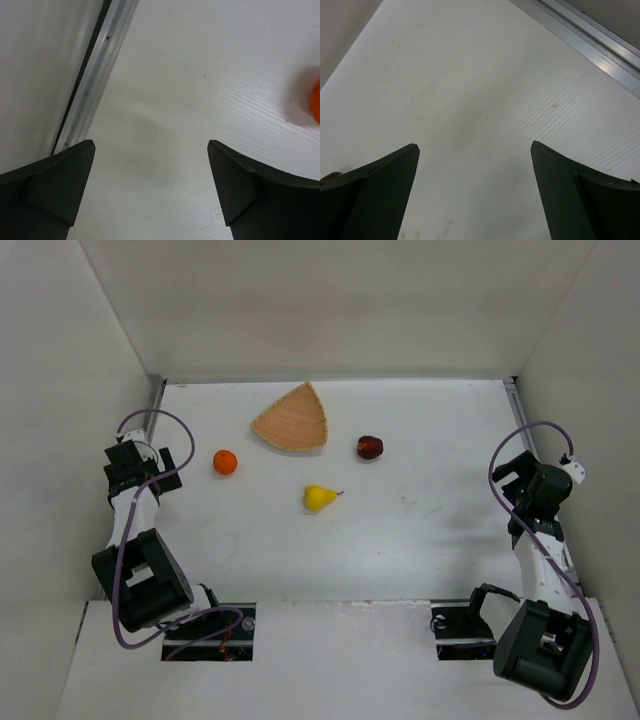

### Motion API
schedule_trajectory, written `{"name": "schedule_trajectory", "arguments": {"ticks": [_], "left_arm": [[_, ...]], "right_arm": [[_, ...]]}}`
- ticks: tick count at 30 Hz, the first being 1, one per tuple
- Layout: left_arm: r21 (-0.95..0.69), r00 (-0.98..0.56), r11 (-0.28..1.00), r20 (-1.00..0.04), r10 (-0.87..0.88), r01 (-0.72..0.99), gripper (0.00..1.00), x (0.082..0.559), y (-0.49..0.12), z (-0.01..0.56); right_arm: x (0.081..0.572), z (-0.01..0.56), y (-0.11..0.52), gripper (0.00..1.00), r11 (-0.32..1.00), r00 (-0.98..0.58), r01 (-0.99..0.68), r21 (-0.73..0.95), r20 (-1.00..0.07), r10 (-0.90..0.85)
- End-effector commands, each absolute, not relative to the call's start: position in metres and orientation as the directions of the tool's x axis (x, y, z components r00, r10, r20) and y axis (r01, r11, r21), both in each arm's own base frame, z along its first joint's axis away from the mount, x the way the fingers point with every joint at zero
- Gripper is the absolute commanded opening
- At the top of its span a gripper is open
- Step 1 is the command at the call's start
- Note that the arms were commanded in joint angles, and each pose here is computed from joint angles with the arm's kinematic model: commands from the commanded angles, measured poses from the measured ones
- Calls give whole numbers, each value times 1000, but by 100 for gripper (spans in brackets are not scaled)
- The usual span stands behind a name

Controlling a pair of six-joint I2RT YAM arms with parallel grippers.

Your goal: Place and organize the fake fruits in the fruit bowl

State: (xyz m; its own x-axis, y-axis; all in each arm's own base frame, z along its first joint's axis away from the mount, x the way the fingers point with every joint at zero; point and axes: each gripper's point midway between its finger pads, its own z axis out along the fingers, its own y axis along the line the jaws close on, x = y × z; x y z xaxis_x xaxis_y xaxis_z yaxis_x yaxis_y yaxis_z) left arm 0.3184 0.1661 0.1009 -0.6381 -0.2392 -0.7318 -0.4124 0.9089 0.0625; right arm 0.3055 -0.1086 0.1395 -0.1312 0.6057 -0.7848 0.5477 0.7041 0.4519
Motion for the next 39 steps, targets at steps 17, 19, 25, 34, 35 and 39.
{"name": "schedule_trajectory", "arguments": {"ticks": [17,19,25,34,35,39], "left_arm": [[-145,-681,989,-728,-80,38,100,364,63,129],[-123,-699,990,-715,-38,72,100,367,58,117],[-54,-689,989,-723,54,135,100,402,40,100],[18,-723,991,-683,107,130,100,450,31,66],[20,-731,991,-674,108,129,100,453,31,61],[19,-740,988,-660,129,156,94,454,24,56]], "right_arm": [[314,134,-92,100,736,-168,504,453,-784,597],[316,133,-89,100,740,-178,498,451,-782,597],[319,131,-81,100,749,-193,483,455,-778,597],[313,125,-80,100,746,-199,490,452,-774,600],[313,127,-81,100,746,-195,489,453,-776,600],[312,131,-81,100,747,-191,486,453,-779,597]]}}
